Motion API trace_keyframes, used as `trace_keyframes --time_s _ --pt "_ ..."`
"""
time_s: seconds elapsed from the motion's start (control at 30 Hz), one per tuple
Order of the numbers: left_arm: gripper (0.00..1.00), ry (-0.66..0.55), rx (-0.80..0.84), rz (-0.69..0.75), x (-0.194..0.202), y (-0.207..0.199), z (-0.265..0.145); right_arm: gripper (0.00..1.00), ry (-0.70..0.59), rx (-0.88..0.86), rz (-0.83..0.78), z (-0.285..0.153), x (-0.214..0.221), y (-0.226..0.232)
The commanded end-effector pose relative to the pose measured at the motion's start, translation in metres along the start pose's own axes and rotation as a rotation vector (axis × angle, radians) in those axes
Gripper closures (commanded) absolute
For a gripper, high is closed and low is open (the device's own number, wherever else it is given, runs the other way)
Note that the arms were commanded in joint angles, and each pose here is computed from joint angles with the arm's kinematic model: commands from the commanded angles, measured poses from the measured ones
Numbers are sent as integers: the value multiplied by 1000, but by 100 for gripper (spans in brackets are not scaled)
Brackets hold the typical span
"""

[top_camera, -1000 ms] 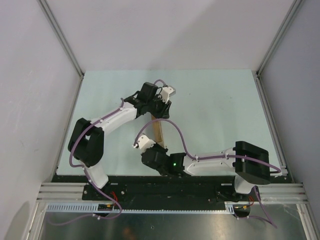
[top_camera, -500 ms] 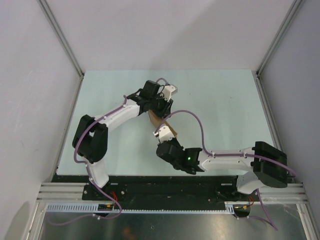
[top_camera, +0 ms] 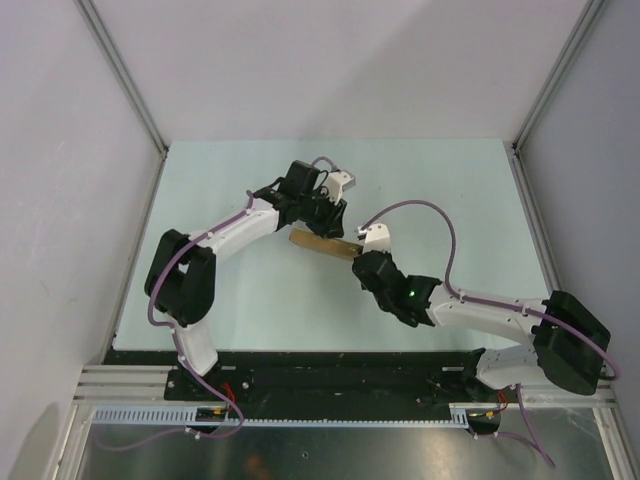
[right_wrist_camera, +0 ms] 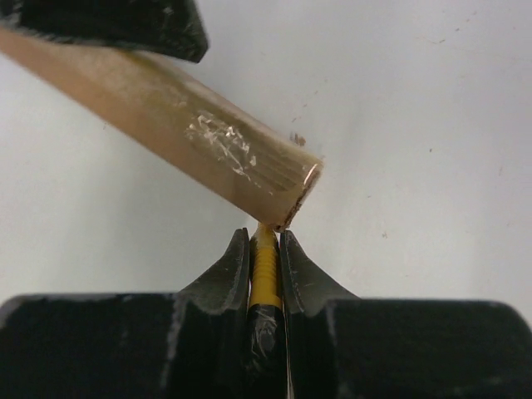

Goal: Unpack the express box

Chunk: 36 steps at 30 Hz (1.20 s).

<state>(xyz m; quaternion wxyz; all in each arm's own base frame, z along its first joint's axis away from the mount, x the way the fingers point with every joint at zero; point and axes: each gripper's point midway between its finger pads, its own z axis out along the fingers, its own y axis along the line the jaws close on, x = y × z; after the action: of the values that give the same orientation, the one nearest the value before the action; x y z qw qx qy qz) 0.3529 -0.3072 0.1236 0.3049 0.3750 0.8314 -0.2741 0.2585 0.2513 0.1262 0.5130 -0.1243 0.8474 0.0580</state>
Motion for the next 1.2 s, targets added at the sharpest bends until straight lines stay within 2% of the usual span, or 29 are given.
trace_keyframes --time_s 0.0,0.23,0.33,0.47,0.57,0.83,1.03,1.17 --pt "61 -25 76 33 -13 -11 0 100 -75 -40 119 6 -31 -3" --pt "59 -49 131 24 -25 -20 -2 100 -126 -84 237 18 -58 -15" --pt "54 -70 126 35 -35 -19 -4 100 -145 -108 271 24 -66 -17" --pt "41 -99 131 54 -50 -18 -6 100 -146 -124 315 33 -71 -22" --pt "34 -119 170 74 -59 -22 -7 100 -138 -128 333 42 -70 -26" --pt "29 -140 341 51 -65 -29 -3 100 -118 -150 363 62 -68 -30" --pt "25 -125 228 88 -59 -5 4 100 -107 -141 379 67 -67 -34" --pt "22 -113 214 127 -52 -4 6 100 -100 -130 398 70 -67 -40"
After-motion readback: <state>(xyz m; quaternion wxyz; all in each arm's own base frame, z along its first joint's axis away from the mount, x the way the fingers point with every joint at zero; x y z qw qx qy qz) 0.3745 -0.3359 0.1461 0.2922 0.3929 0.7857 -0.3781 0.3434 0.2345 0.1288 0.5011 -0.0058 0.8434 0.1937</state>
